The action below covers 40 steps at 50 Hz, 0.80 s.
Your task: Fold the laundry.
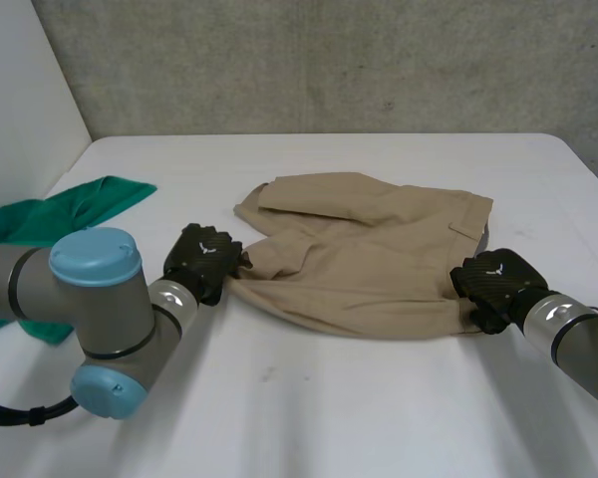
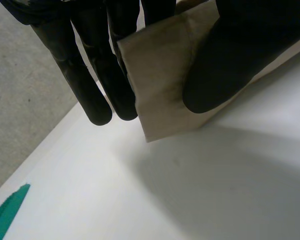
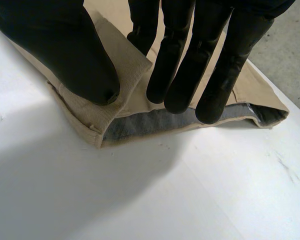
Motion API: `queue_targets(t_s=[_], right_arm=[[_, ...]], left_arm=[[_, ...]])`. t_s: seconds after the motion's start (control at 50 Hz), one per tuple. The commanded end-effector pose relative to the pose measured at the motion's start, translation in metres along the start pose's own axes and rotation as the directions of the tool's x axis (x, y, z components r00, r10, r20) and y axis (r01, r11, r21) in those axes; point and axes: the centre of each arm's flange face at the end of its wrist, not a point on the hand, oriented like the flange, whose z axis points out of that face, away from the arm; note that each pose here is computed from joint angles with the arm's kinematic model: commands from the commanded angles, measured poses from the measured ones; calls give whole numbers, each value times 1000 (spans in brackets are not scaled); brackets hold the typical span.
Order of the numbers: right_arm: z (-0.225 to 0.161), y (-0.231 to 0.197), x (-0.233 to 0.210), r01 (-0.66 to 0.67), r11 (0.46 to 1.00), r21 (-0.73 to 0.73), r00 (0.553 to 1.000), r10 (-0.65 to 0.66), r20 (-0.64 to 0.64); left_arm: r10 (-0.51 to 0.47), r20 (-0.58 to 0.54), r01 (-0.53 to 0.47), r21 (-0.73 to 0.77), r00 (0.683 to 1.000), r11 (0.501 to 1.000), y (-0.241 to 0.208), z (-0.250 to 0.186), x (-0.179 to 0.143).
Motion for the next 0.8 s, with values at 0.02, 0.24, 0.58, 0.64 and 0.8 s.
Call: queue_targets(t_s=[0.02,0.24,0.58,0.64,0.8], right_arm=[[0,-10,8,12,1000,16,1000,-11,-21],[-78,-131,65,131,968,216,974,-84,-212],[-86,-117,21,-240,955,172,970,244,2],[-73,-90,-10,-392,910,131,919,384,82],[-56,-63,-67,-650,759,19,743,631,223]], left_arm=[[8,48,-10,33,999,999,-15,-3,-19],[-39,208,-32,330,977,943,-140,-85,-84],[-140,150,81,343,979,936,-144,-113,-80],[-143,153,81,356,978,931,-148,-114,-81],[-147,153,61,457,977,887,-183,-124,-86]])
